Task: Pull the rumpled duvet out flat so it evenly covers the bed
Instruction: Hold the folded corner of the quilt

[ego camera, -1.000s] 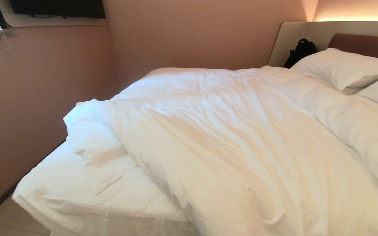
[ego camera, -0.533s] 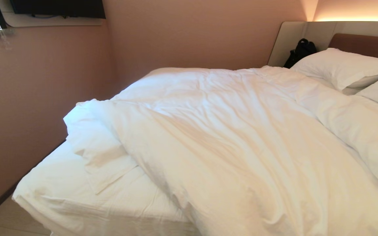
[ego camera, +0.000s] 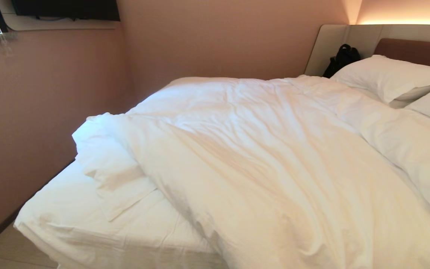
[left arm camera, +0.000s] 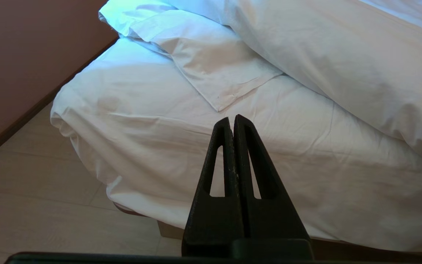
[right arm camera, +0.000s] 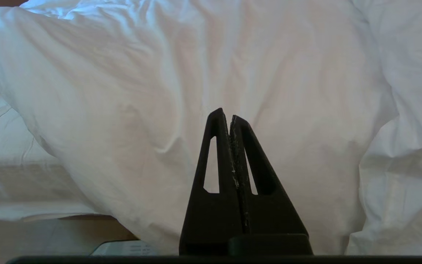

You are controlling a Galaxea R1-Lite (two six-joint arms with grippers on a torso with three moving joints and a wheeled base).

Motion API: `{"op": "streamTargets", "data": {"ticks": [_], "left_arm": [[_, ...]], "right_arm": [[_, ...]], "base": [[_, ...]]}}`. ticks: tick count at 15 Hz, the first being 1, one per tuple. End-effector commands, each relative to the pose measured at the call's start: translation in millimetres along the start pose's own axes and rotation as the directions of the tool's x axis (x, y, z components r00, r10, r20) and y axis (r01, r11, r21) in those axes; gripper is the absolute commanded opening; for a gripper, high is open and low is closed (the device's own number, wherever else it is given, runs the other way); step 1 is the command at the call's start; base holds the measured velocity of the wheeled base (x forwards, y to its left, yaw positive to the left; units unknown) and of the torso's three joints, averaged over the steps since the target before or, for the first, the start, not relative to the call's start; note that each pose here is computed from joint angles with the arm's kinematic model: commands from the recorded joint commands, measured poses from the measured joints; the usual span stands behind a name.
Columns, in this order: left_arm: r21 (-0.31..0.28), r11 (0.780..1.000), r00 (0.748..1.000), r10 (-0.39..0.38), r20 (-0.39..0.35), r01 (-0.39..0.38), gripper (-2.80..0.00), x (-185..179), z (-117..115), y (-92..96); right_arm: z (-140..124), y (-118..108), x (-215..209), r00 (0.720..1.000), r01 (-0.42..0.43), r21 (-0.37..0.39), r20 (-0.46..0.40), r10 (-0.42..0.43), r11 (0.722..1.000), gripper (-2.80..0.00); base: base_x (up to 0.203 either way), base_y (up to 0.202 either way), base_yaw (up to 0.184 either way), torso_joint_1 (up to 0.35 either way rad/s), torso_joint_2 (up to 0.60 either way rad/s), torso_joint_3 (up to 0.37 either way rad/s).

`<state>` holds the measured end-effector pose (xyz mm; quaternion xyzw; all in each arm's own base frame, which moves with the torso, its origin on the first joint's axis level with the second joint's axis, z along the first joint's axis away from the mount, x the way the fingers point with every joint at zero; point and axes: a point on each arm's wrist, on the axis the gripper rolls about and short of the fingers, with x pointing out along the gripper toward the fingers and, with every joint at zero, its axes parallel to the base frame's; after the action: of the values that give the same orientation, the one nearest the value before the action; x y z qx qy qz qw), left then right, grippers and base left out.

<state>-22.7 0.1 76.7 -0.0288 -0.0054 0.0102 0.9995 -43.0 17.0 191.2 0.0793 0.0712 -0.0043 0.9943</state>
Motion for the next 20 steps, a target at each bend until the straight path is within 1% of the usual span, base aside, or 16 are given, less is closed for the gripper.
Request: {"op": "streamTargets", "data": {"ticks": [1, 6, 8, 10, 11, 12, 14, 16, 18, 20], "left_arm": [[-0.001, 1.000, 1.000, 0.001, 0.001, -0.001, -2.80, 0, 0, 0.0], [-0.001, 1.000, 1.000, 0.001, 0.001, -0.001, -2.80, 0, 0, 0.0], [-0.001, 1.000, 1.000, 0.001, 0.001, -0.001, -2.80, 0, 0, 0.0], [-0.001, 1.000, 1.000, 0.001, -0.001, -0.001, -2.80, 0, 0, 0.0], [-0.002, 1.000, 1.000, 0.001, 0.002, -0.001, -2.80, 0, 0, 0.0], [-0.002, 1.000, 1.000, 0.001, -0.001, -0.001, -2.80, 0, 0, 0.0], [0.001, 1.000, 1.000, 0.001, -0.001, -0.001, -2.80, 0, 0, 0.0], [0.002, 1.000, 1.000, 0.001, -0.001, -0.001, -2.80, 0, 0, 0.0], [0.002, 1.000, 1.000, 0.001, -0.001, -0.001, -2.80, 0, 0, 0.0], [0.004, 1.000, 1.000, 0.001, -0.001, -0.001, -2.80, 0, 0, 0.0]], "right_arm": [[3, -2, -1, 0.999, -0.051, -0.006, -0.006, 0.051, 0.999, -2.80], [7, -3, -2, 0.995, -0.092, -0.023, 0.024, 0.092, 0.996, -2.80], [13, -2, -6, 0.992, -0.114, -0.034, 0.052, 0.116, 0.993, -2.80], [18, -5, -11, 0.982, -0.178, -0.044, 0.062, 0.181, 0.983, -2.80], [19, -8, -13, 0.977, -0.196, -0.050, 0.070, 0.200, 0.979, -2.80], [17, -12, -14, 0.984, -0.157, -0.049, 0.081, 0.161, 0.986, -2.80], [3, -16, -14, 0.992, -0.072, -0.049, 0.100, 0.077, 0.996, -2.80], [-4, -18, -14, 0.990, -0.029, -0.066, 0.139, 0.038, 0.997, -2.80], [-23, -21, -19, 0.979, 0.004, -0.108, 0.203, 0.018, 0.994, -2.80], [-41, -25, -14, 0.974, 0.037, -0.140, 0.227, -0.004, 0.989, -2.80]], "base": [[0.000, 0.000, 0.000, 0.000, 0.00, 0.000], [0.000, 0.000, 0.000, 0.000, 0.00, 0.000], [0.000, 0.000, 0.000, 0.000, 0.00, 0.000], [0.000, 0.000, 0.000, 0.000, 0.00, 0.000], [0.000, 0.000, 0.000, 0.000, 0.00, 0.000], [0.000, 0.000, 0.000, 0.000, 0.00, 0.000], [0.000, 0.000, 0.000, 0.000, 0.00, 0.000], [0.000, 0.000, 0.000, 0.000, 0.00, 0.000], [0.000, 0.000, 0.000, 0.000, 0.00, 0.000], [0.000, 0.000, 0.000, 0.000, 0.00, 0.000]]}}
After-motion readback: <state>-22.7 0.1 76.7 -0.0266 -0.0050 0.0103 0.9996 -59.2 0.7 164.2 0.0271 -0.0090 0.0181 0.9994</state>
